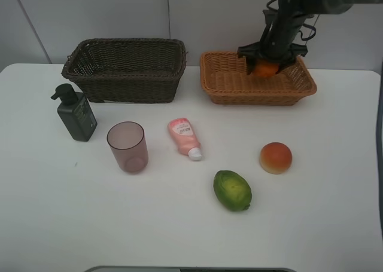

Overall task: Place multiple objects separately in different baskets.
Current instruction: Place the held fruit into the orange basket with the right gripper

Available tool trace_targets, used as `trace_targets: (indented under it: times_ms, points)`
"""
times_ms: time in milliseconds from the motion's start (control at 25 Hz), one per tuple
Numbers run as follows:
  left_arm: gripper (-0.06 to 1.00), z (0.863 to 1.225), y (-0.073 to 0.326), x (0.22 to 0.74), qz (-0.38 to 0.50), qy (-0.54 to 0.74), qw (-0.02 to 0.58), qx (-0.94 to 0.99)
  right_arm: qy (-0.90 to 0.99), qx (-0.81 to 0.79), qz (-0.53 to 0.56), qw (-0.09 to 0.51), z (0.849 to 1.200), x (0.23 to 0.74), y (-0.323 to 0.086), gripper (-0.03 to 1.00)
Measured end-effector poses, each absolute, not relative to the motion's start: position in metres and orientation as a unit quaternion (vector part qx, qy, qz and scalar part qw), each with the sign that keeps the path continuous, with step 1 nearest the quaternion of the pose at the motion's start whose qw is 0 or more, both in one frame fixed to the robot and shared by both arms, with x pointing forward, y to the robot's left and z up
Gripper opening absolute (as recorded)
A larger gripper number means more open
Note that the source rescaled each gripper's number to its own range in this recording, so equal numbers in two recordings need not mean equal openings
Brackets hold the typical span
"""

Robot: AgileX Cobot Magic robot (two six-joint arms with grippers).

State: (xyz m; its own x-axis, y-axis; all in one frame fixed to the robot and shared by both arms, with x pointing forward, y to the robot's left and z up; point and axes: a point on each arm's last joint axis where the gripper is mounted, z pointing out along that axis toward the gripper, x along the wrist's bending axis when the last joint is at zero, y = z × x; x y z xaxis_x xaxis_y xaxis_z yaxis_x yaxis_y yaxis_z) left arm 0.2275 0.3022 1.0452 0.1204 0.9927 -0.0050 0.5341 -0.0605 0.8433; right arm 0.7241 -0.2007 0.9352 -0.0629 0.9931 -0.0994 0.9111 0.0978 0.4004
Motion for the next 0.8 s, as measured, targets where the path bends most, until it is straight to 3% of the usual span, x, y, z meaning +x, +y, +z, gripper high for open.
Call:
trace_targets:
  times_ms: [400, 440, 520, 600, 800]
  points:
    - [0.99, 1.045, 0.302, 0.228, 0.317, 0.582, 0.361, 0.655, 0.718, 0.662, 0.128, 0.171, 0.92, 0.729, -0.198, 0.39]
    - [0.99, 1.045, 0.302, 0.228, 0.317, 0.582, 0.361, 0.655, 0.718, 0.662, 0.13, 0.172, 0.92, 0.729, -0.198, 0.43]
    - [0.99, 1.045, 0.302, 0.228, 0.317, 0.582, 0.361, 0.655, 0.718, 0.662, 0.129, 0.171, 0.92, 0.729, -0.198, 0.7]
    - [0.99, 1.045, 0.302, 0.228, 0.317, 0.582, 0.361, 0.655, 0.719, 0.661, 0.129, 0.171, 0.92, 0.729, -0.198, 0.89]
    - [0.99, 1.045, 0.302, 0.228, 0.317, 0.582, 0.361, 0.655, 0.717, 0.662, 0.134, 0.175, 0.933, 0.727, -0.198, 1.0]
